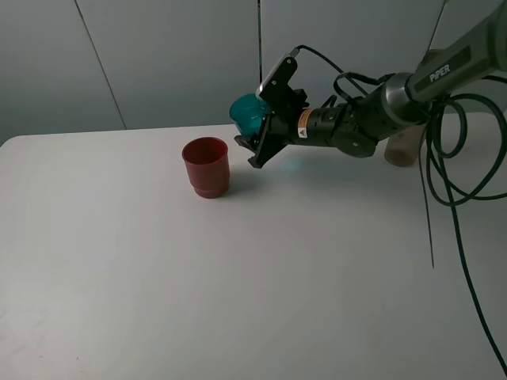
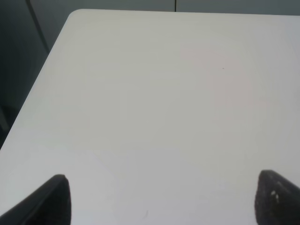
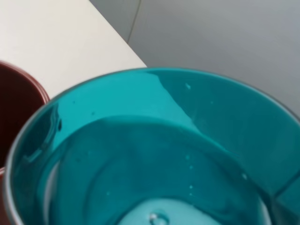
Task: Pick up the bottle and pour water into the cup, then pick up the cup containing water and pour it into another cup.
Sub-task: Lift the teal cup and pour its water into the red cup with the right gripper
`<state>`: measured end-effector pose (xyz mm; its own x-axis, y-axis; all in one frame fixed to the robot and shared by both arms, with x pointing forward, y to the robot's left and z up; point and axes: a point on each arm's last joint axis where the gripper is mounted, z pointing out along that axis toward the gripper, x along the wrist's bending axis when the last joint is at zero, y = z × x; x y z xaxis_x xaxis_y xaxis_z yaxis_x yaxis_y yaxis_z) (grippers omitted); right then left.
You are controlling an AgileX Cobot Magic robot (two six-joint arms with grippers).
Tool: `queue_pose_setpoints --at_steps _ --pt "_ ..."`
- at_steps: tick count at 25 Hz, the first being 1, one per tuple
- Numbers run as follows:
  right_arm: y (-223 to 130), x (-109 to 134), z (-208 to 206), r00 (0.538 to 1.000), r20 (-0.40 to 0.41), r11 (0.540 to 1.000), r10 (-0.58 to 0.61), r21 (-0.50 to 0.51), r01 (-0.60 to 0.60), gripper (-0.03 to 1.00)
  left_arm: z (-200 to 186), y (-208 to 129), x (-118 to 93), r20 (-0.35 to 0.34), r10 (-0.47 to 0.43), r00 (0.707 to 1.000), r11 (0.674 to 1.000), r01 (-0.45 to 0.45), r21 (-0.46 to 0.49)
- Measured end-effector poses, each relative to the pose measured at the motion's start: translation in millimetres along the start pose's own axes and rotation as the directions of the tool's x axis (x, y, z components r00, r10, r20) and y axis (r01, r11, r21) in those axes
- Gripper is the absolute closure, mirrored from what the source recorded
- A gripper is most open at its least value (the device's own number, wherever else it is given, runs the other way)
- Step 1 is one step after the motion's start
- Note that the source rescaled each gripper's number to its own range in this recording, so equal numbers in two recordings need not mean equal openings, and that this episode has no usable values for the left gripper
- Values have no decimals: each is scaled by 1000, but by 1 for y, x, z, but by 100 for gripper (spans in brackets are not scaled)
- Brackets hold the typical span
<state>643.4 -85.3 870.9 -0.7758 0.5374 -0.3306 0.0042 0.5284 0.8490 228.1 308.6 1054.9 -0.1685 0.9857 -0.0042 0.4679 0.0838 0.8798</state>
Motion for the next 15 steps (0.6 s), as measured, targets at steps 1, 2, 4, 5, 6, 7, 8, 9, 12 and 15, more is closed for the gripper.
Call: queue_pose_setpoints --at_steps 1,2,4,5,6,7,8,9,12,15 --pt "1 0 1 1000 -3 1000 -13 3 13 89 0 0 0 0 0 1000 1000 0 0" --pt "4 -1 2 1000 -1 1000 -27 1 27 89 0 0 0 0 0 1000 1000 0 0" --pt "8 -4 4 999 7 999 -41 7 41 89 0 0 0 0 0 1000 1000 0 0" --pt "9 -5 5 999 10 999 -45 17 44 89 0 0 0 0 0 1000 1000 0 0" --pt "11 -6 6 998 13 998 -54 21 54 89 0 0 0 0 0 1000 1000 0 0" --pt "13 -7 7 998 18 998 -60 31 59 89 0 0 0 0 0 1000 1000 0 0" --pt "13 -8 7 998 21 997 -67 44 66 89 0 0 0 0 0 1000 1000 0 0" --pt "15 -10 8 997 25 996 -74 47 73 89 0 0 0 0 0 1000 1000 0 0" --pt "20 -12 10 995 30 995 -93 51 92 89 0 0 0 0 0 1000 1000 0 0" --pt "25 -11 13 992 28 990 -120 71 118 89 0 0 0 0 0 1000 1000 0 0"
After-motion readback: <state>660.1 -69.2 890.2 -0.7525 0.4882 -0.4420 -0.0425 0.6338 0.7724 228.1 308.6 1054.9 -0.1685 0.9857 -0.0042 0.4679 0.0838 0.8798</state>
